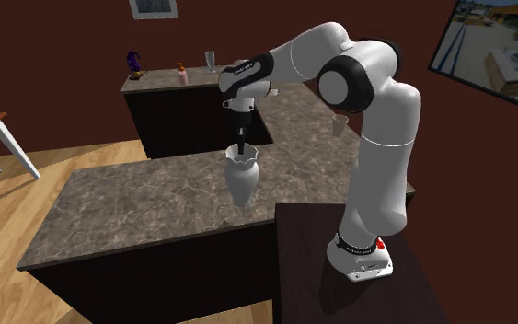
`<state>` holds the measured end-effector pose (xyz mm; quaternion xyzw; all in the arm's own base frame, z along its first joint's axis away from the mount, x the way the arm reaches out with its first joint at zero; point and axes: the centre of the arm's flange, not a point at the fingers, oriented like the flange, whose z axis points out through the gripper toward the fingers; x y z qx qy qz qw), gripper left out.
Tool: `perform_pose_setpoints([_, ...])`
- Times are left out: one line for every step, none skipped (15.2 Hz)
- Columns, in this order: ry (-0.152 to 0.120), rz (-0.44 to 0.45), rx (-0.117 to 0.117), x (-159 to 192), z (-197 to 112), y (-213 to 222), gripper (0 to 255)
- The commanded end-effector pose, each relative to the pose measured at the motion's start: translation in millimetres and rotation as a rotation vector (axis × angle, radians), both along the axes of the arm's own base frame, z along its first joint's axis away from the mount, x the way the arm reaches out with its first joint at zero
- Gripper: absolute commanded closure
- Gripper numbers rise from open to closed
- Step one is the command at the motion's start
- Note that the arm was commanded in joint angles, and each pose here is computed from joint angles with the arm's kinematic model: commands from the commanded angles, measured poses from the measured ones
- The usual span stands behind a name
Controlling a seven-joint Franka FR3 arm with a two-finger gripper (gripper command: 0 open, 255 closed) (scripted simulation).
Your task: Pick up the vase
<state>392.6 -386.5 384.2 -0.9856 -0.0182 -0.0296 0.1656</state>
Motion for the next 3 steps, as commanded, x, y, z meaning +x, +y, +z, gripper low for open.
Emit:
perform_pose_setpoints([-0.001, 0.0, 0.0, -0.2, 11.5, -0.6, 255])
perform_pose_setpoints([-0.001, 0.0, 0.0, -0.2, 12.3, -0.6, 255])
perform_pose_setpoints([-0.001, 0.0, 0.0, -0.3, 12.3, -0.6, 255])
